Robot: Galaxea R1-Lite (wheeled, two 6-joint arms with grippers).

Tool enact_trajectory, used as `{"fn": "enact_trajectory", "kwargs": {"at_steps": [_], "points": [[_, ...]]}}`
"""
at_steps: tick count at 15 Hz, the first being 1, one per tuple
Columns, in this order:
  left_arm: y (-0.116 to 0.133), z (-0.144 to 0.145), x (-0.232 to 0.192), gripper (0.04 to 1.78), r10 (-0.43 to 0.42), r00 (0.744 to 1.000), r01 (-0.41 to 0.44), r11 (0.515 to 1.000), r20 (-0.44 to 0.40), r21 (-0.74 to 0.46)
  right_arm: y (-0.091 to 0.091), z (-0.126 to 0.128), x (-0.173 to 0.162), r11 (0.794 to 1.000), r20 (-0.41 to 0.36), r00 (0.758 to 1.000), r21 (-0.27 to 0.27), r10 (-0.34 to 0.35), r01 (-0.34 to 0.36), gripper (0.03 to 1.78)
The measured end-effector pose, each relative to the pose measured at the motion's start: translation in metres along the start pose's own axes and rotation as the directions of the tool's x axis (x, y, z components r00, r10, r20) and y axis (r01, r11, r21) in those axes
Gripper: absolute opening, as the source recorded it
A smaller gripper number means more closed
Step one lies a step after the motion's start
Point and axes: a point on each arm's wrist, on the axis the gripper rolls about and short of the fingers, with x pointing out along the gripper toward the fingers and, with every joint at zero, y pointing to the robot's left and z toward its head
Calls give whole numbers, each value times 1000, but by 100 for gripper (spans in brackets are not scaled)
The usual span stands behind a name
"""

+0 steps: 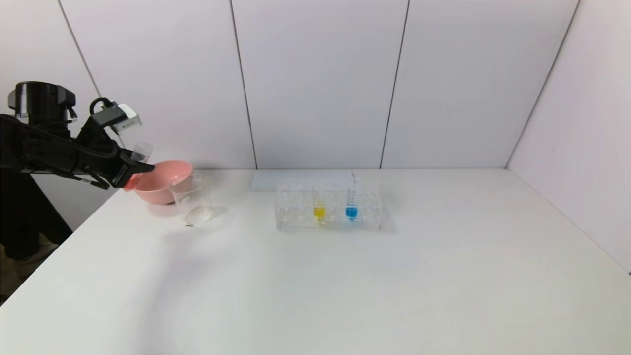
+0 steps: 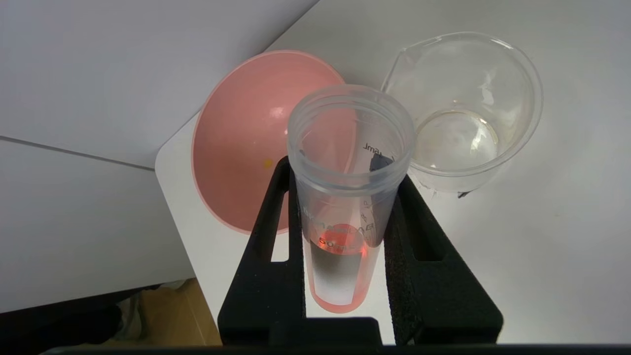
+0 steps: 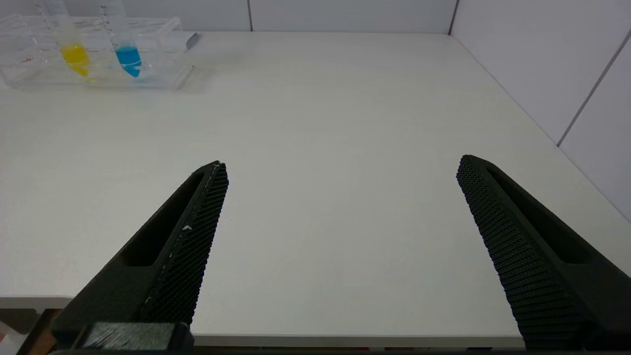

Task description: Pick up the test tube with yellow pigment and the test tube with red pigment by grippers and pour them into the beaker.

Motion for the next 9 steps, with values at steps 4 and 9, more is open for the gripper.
{"fn": "enact_trajectory", "kwargs": {"at_steps": [4,9], "points": [[-3,-1,2,47,-26,1000,26,1000,-4,3,0,0,0,1000,0,1000,0,0,0,170],[-3,3,-2,47,-33,999,32,998,4,53,0,0,0,1000,0,1000,0,0,0,170]]}}
